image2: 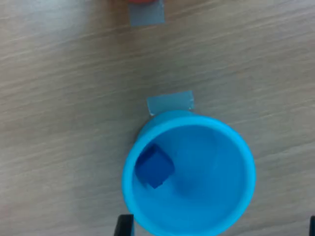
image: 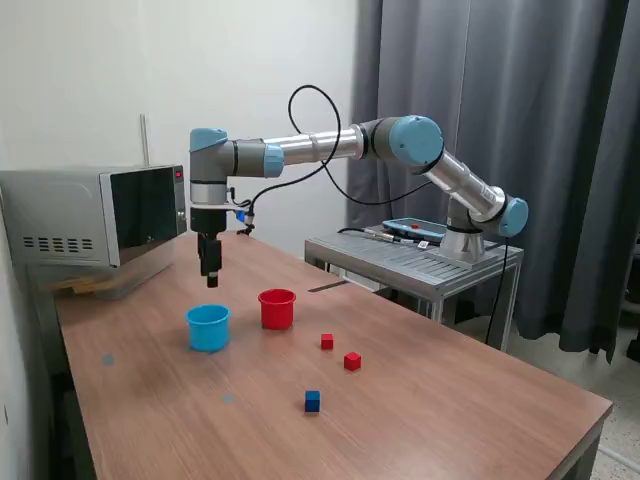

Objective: Place red objects in the red bin, and blue objects in the blue bin.

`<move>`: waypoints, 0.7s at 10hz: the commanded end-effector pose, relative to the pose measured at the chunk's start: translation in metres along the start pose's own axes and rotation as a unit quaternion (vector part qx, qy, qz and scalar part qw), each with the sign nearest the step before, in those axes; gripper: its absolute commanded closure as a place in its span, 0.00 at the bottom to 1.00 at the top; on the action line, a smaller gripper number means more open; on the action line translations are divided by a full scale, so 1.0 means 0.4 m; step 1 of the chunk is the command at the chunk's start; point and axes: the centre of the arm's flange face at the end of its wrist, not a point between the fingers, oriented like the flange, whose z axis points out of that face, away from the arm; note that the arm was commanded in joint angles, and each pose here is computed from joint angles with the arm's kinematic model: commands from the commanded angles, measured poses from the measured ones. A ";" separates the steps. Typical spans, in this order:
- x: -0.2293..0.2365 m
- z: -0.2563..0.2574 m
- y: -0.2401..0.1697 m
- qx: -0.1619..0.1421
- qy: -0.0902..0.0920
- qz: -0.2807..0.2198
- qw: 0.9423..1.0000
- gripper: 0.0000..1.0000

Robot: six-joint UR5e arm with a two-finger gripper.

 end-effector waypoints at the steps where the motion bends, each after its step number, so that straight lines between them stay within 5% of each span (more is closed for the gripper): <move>1: 0.059 0.002 -0.010 0.001 0.001 -0.013 1.000 0.00; 7: 0.373 -0.043 -0.109 -0.001 0.006 -0.093 0.996 0.00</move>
